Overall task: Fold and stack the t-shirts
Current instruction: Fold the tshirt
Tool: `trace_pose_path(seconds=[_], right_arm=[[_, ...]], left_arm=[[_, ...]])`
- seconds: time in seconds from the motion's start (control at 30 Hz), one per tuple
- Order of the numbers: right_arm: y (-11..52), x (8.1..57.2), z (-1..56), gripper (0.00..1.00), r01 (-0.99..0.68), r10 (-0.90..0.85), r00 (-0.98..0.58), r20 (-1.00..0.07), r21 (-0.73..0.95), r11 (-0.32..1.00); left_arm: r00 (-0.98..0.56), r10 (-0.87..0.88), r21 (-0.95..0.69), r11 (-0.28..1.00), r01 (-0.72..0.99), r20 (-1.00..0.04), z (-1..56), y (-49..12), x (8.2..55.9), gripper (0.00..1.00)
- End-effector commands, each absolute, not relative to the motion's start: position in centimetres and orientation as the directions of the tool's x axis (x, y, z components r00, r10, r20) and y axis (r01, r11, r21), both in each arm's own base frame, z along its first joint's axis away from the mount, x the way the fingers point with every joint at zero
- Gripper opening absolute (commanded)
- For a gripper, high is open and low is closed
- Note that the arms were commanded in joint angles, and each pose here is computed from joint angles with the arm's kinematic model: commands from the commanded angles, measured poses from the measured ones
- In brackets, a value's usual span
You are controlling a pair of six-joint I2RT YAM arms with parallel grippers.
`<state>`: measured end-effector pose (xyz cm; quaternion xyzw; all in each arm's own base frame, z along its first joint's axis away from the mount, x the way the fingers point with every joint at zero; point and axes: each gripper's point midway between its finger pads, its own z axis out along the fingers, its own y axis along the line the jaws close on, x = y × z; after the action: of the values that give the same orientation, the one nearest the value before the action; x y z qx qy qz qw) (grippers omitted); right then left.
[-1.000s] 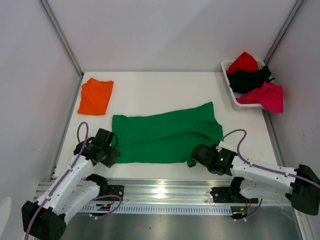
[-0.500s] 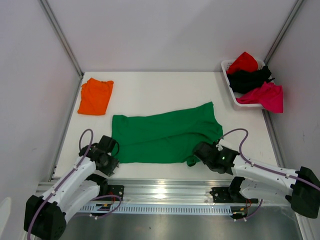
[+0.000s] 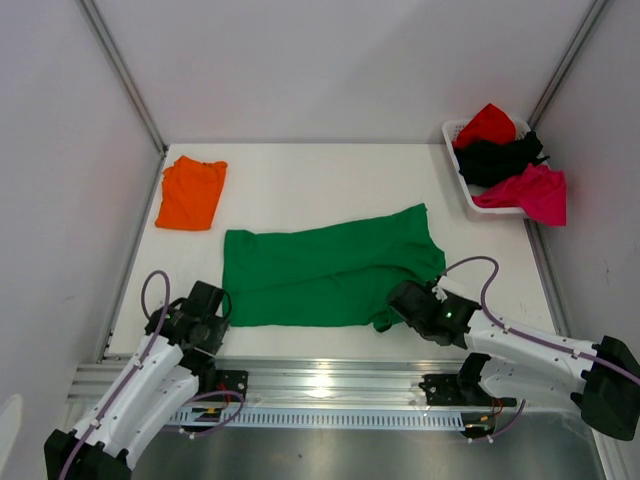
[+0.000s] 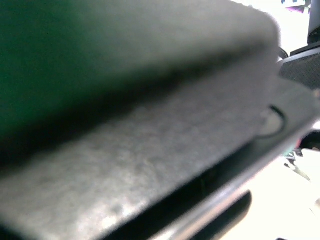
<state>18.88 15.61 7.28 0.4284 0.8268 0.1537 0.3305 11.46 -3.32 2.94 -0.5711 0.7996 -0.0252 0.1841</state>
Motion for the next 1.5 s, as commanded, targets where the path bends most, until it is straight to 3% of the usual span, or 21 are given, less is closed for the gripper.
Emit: trace_pose_path(seconds=[0.0, 0.37, 0.97, 1.47], right_arm=[[16.0, 19.4, 7.7, 0.00, 0.589, 0.805, -0.423, -0.416, 0.549, 0.593], [15.5, 19.4, 7.9, 0.00, 0.591, 0.811, -0.416, -0.411, 0.556, 0.584], [15.5, 19.8, 7.7, 0.00, 0.590, 0.799, -0.437, -0.414, 0.539, 0.602], [16.8, 19.9, 7.1, 0.00, 0.581, 0.778, -0.482, -0.403, 0.518, 0.628]], left_arm=[[-0.246, -0.918, -0.191, 0.314, -0.930, -0.311, 3.1, -2.2, 11.0, 0.42], [-0.236, -0.906, -0.208, 0.322, -0.924, -0.351, 2.7, -2.0, 12.7, 0.42], [-0.207, -0.923, -0.326, 0.314, -0.891, -0.324, 0.7, -3.1, 14.8, 0.42], [-0.195, -0.928, -0.360, 0.309, -0.880, -0.318, 1.3, -2.8, 14.1, 0.42]])
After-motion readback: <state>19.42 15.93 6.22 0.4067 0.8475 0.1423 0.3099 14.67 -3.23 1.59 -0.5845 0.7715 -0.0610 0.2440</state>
